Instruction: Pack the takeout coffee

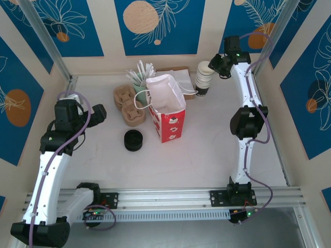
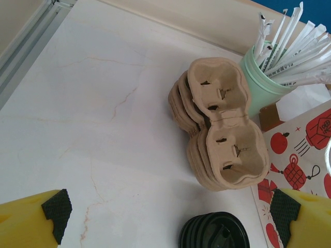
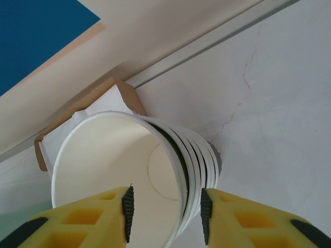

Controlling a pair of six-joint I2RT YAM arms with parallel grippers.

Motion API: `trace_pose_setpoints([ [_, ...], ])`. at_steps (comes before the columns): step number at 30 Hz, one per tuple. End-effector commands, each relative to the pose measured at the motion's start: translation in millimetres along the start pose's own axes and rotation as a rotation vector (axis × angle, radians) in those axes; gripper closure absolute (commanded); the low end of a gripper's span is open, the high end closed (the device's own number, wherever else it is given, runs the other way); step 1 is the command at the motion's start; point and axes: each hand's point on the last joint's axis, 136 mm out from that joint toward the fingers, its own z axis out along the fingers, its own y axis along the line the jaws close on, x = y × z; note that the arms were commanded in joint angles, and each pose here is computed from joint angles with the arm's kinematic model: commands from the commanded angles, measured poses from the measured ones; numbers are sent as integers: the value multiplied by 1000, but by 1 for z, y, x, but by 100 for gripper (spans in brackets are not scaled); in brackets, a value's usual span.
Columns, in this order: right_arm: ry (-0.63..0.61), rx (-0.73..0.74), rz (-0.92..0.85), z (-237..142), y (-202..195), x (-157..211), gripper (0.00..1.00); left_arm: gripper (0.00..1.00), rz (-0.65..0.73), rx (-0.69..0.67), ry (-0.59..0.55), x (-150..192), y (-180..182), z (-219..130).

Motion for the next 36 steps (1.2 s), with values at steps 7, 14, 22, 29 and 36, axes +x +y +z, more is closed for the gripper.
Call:
trace_pose_setpoints([
  [7, -11, 4, -24, 6, 3, -3, 65, 0, 1, 0, 2, -3, -2, -7],
  [14, -11, 1, -25, 9, 4, -4, 68, 0, 0, -9, 3, -3, -1, -8],
  [22, -17, -13, -33, 6, 7, -6, 84, 0, 1, -20, 9, 0, 2, -9],
  [29, -34, -29, -50, -11, 14, -12, 99, 0, 4, -18, 0, -4, 1, -12],
  [36, -98, -90, -72, -59, 32, -27, 100, 0, 5, -7, -13, -11, -3, -18],
])
